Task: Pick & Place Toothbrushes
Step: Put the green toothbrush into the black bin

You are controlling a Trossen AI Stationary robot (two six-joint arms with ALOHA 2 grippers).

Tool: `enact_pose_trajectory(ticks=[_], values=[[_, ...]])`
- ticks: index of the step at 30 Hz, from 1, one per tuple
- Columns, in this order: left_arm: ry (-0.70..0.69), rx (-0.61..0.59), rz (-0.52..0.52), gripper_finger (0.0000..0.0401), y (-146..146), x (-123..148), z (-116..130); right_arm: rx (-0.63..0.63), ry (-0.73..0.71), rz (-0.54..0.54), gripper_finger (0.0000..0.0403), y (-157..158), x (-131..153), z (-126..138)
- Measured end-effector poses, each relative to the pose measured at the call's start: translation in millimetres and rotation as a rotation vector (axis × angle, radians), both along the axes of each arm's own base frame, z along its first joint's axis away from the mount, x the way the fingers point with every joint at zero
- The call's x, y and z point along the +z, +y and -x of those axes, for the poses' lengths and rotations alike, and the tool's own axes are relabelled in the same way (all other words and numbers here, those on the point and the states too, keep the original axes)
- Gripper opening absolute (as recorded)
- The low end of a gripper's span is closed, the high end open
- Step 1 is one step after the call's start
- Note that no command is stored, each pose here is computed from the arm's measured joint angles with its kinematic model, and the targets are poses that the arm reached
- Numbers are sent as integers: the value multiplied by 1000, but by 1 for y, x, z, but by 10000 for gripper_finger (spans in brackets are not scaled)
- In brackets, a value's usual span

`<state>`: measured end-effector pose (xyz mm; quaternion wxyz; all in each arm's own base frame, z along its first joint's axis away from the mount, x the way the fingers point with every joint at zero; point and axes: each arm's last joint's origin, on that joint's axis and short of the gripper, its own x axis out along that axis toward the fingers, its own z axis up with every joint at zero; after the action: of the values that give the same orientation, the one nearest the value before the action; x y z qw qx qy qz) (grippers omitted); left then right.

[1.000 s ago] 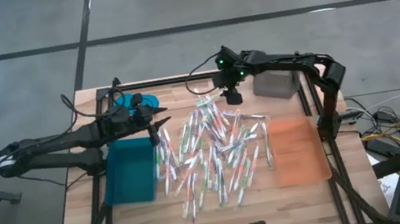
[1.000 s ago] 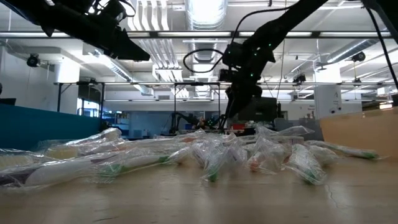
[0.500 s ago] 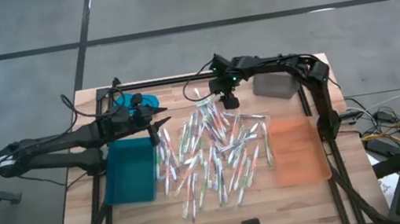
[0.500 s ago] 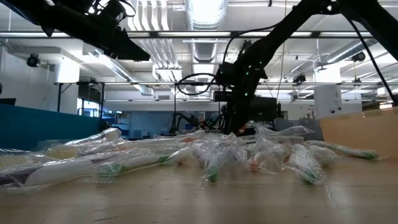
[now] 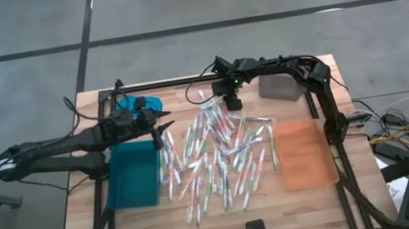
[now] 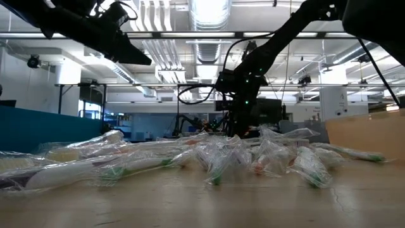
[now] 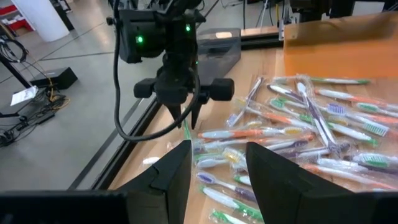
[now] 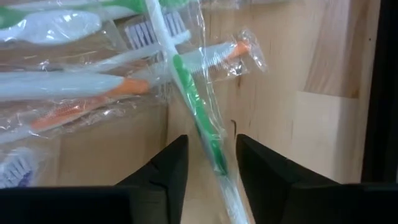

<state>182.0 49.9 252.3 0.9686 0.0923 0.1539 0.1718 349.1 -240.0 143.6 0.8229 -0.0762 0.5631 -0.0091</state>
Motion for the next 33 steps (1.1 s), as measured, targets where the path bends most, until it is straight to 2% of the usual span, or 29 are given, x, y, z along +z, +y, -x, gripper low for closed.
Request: enact_pose_trajectory(ticks=[11,15,19,23,29,33], values=[[10,0,3,159,0,-4,1,-4,-2,0,29,-1,1,0],[10,0,3,159,0,-4,1,-5,0,-1,22,-1,1,0],[9,1,5,159,0,-4,1,-6,15,-12,34,-1,8,1],[0,7,27,159,0,-4,1,-40,14,-27,32,-1,29,1],[-14,16,62,159,0,-4,1,-108,-42,-23,23,5,75,9],[-48,18,146,159,-1,-3,0,-154,-115,0,30,13,111,21]])
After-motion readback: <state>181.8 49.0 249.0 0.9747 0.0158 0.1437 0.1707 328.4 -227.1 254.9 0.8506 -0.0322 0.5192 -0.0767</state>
